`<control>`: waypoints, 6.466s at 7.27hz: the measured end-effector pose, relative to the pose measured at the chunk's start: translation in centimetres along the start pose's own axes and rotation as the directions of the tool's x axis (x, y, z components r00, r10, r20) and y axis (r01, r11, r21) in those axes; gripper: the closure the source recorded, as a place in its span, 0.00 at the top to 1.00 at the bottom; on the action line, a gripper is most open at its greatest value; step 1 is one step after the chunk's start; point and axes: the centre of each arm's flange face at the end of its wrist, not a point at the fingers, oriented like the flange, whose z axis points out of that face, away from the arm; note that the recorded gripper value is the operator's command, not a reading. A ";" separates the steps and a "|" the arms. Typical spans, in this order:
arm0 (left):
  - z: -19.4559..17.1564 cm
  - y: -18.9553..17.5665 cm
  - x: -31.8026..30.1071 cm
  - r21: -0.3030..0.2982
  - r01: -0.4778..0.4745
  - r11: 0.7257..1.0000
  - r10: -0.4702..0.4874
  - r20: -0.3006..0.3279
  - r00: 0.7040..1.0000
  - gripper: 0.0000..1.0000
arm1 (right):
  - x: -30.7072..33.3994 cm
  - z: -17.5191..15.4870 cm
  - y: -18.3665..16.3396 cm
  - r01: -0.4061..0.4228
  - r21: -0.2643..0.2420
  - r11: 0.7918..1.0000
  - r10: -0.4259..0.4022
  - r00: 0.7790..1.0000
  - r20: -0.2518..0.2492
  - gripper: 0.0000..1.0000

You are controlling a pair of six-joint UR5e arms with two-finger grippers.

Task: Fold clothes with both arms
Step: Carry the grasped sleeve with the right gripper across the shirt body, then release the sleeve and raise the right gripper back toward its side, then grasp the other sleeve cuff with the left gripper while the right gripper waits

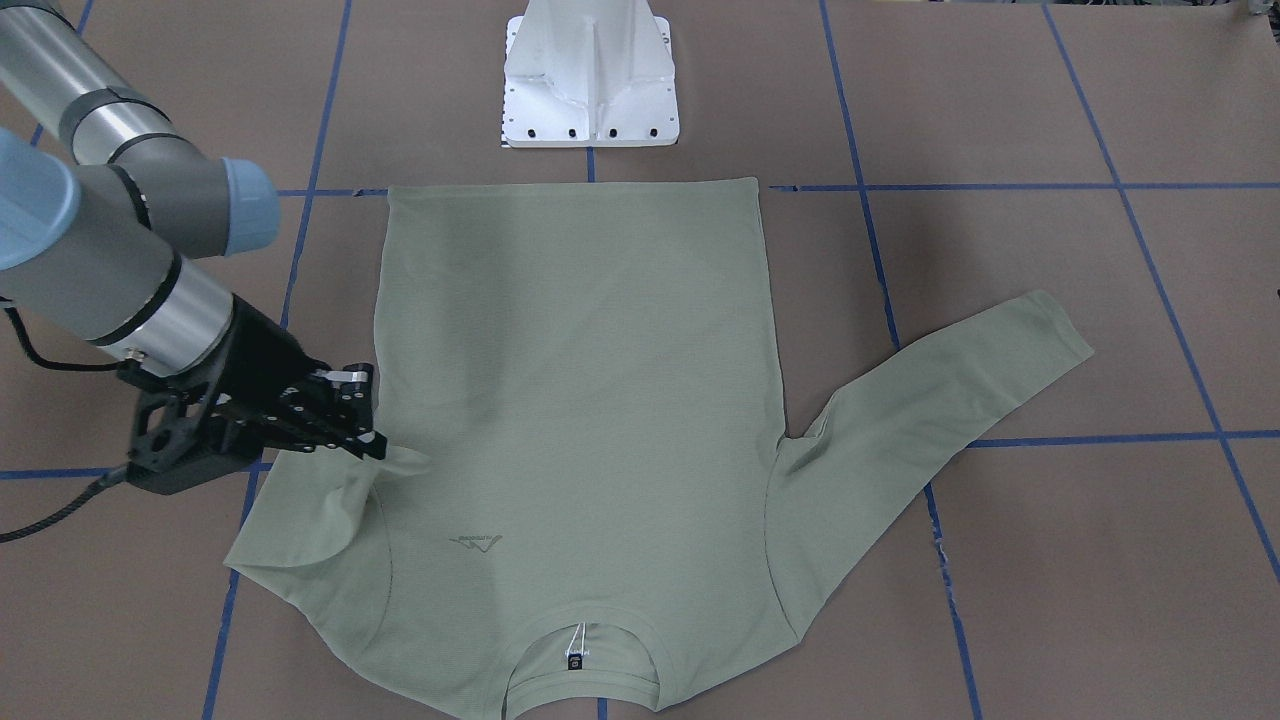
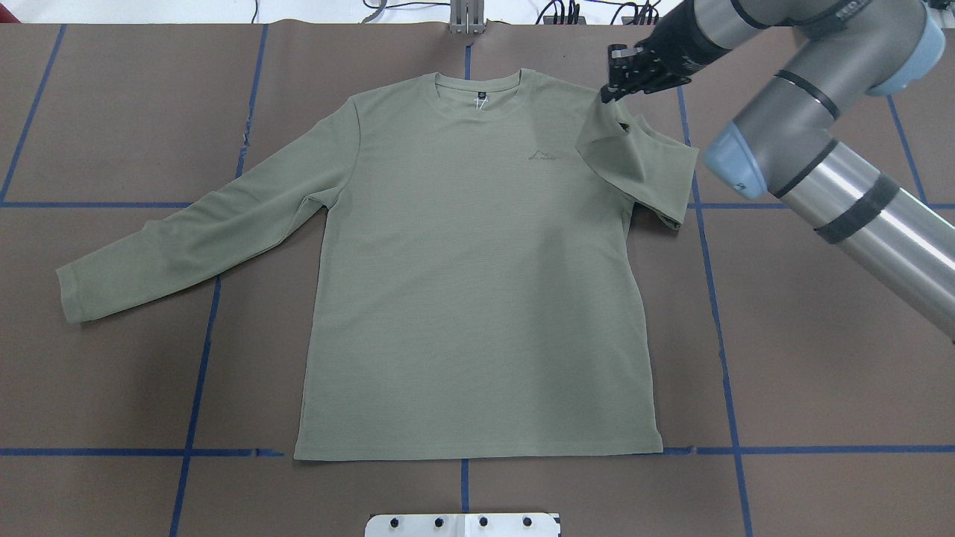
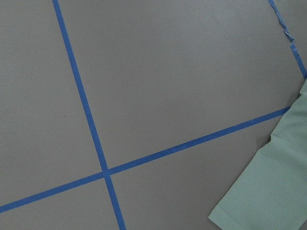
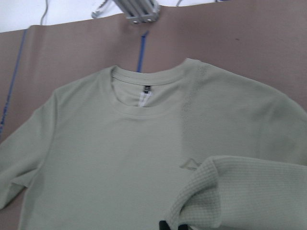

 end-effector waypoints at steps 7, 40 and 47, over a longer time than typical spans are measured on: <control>0.1 0.1 -0.3 -0.003 0.012 1.000 -0.012 0.005 1.000 1.00 | -21.7 13.8 4.2 0.106 0.028 0.994 -0.104 0.992 -0.064 0.00; 21.3 12.8 17.4 0.152 0.582 0.799 -0.600 0.143 0.787 0.53 | 0.4 -5.2 7.7 -0.028 -0.187 0.982 -0.054 0.907 -0.417 1.00; 20.7 12.4 18.1 0.154 0.580 0.800 -0.598 0.126 0.791 0.00 | 0.5 -5.4 7.6 -0.036 -0.194 0.980 -0.047 0.912 -0.407 1.00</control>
